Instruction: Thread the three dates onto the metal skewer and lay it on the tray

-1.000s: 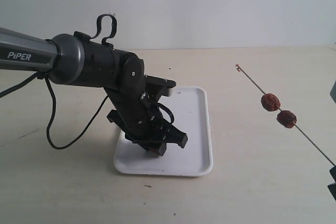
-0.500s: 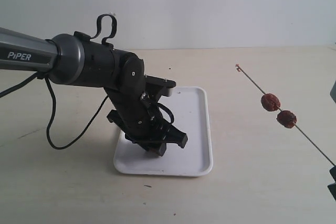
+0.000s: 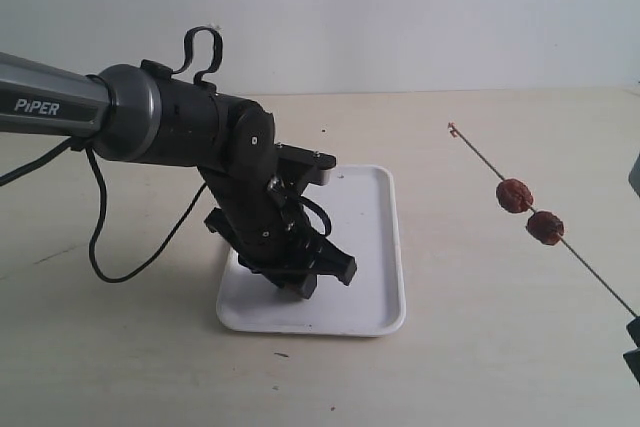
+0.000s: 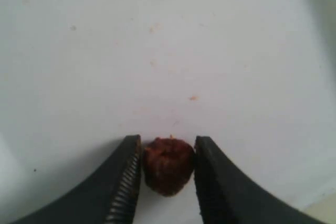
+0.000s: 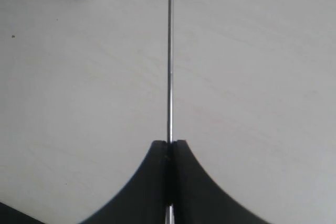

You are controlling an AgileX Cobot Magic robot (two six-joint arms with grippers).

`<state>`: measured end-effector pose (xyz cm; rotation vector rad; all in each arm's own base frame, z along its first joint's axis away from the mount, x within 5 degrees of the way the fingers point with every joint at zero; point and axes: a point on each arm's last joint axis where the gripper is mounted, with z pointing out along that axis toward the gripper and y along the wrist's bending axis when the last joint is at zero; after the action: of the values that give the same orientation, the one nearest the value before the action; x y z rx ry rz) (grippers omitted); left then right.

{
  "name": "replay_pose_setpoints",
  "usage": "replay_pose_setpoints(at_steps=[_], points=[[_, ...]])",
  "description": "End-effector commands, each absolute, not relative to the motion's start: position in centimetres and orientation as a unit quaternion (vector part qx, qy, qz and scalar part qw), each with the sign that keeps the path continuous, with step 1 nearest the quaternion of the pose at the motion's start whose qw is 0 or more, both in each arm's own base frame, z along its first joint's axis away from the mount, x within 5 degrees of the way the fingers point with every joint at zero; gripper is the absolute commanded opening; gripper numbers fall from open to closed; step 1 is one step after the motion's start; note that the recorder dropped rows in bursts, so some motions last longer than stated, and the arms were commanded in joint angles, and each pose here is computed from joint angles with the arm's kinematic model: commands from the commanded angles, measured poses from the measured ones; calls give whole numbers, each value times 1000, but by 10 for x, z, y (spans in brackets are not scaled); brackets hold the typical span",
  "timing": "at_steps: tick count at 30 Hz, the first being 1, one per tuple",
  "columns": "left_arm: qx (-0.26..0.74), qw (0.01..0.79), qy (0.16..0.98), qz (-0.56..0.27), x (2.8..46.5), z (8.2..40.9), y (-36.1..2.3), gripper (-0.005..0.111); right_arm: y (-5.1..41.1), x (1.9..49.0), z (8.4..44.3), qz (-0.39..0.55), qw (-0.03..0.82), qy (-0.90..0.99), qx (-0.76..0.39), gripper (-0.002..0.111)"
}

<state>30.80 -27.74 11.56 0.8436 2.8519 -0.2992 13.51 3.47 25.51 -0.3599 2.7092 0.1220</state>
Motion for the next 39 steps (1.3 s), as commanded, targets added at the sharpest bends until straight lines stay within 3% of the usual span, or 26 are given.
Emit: replay_pose_setpoints(at_steps=[1, 18, 29, 39], points=[[295, 66, 948, -95, 307, 109, -277, 36, 34, 132, 254, 44, 191, 972, -130, 0], [296, 85, 946, -99, 310, 111, -279, 36, 34, 128, 253, 49, 173, 975, -132, 0], [442, 149, 882, -66, 315, 138, -276, 36, 35, 128, 252, 53, 168, 976, -130, 0], [669, 183, 720, -20, 312, 164, -274, 36, 41, 119, 251, 89, 126, 974, -166, 0]])
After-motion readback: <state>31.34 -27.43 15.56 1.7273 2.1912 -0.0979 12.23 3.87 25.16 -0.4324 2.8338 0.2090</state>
